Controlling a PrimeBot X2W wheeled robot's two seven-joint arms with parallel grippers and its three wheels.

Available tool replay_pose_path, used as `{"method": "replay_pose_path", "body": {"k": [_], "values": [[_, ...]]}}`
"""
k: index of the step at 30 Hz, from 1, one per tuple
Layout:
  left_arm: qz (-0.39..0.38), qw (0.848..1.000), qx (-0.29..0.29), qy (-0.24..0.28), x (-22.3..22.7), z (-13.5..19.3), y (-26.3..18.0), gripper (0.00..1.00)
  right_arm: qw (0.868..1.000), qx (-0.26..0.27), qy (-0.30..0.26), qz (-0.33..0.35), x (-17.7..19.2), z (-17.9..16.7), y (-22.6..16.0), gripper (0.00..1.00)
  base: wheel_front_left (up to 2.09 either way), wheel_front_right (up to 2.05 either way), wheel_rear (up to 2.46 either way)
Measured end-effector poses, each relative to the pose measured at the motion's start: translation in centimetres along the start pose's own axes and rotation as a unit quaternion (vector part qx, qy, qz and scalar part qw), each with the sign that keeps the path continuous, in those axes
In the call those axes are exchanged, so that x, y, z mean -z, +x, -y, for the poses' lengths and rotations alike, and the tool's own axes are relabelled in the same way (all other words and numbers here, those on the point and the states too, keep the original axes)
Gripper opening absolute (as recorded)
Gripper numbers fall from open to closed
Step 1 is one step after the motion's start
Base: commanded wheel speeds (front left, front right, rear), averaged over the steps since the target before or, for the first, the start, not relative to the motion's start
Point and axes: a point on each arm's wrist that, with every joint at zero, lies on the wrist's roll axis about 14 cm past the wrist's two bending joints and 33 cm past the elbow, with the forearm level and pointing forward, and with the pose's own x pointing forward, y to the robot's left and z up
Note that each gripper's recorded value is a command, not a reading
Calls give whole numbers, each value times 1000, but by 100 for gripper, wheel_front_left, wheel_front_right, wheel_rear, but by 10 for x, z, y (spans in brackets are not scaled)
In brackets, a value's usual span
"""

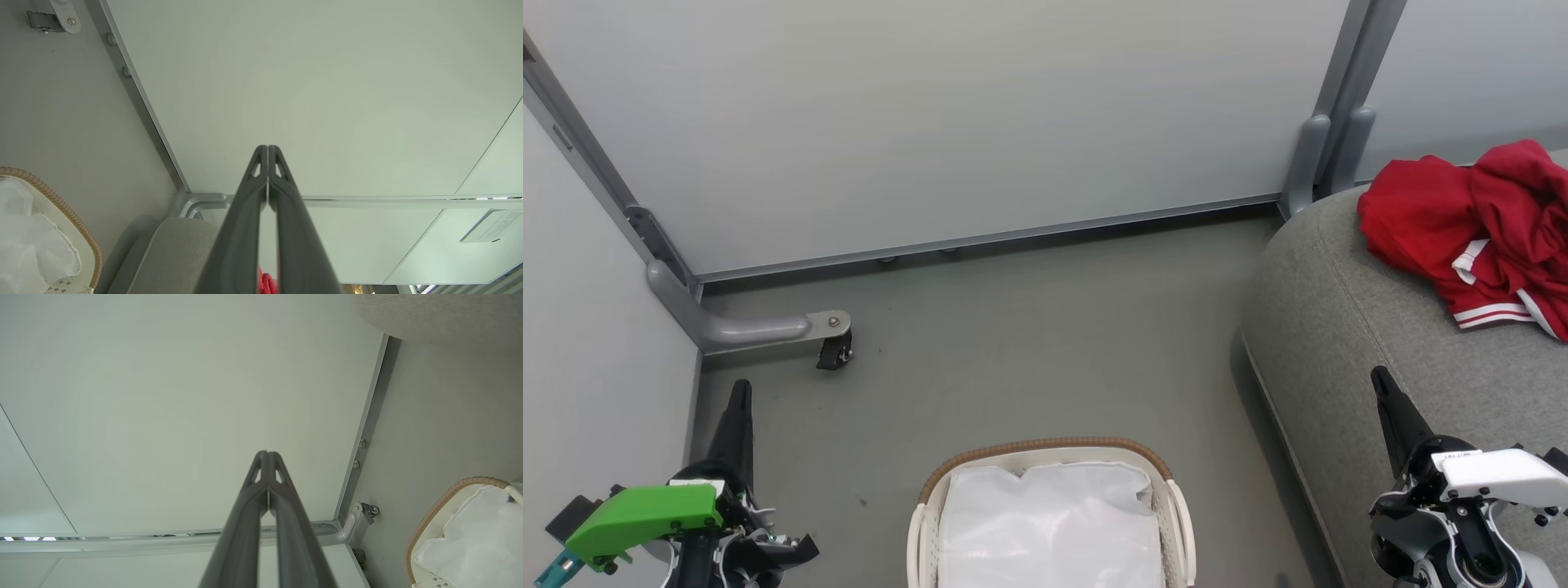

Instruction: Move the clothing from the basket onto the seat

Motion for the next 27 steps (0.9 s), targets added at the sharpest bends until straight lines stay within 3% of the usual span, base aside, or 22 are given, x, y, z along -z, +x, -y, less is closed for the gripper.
{"method": "replay_pose_path", "body": {"k": [27], "values": [[0, 1000, 0, 0, 0, 0, 0, 0, 1000, 0, 0, 0, 0, 0, 0, 0, 0, 0, 0]]}}
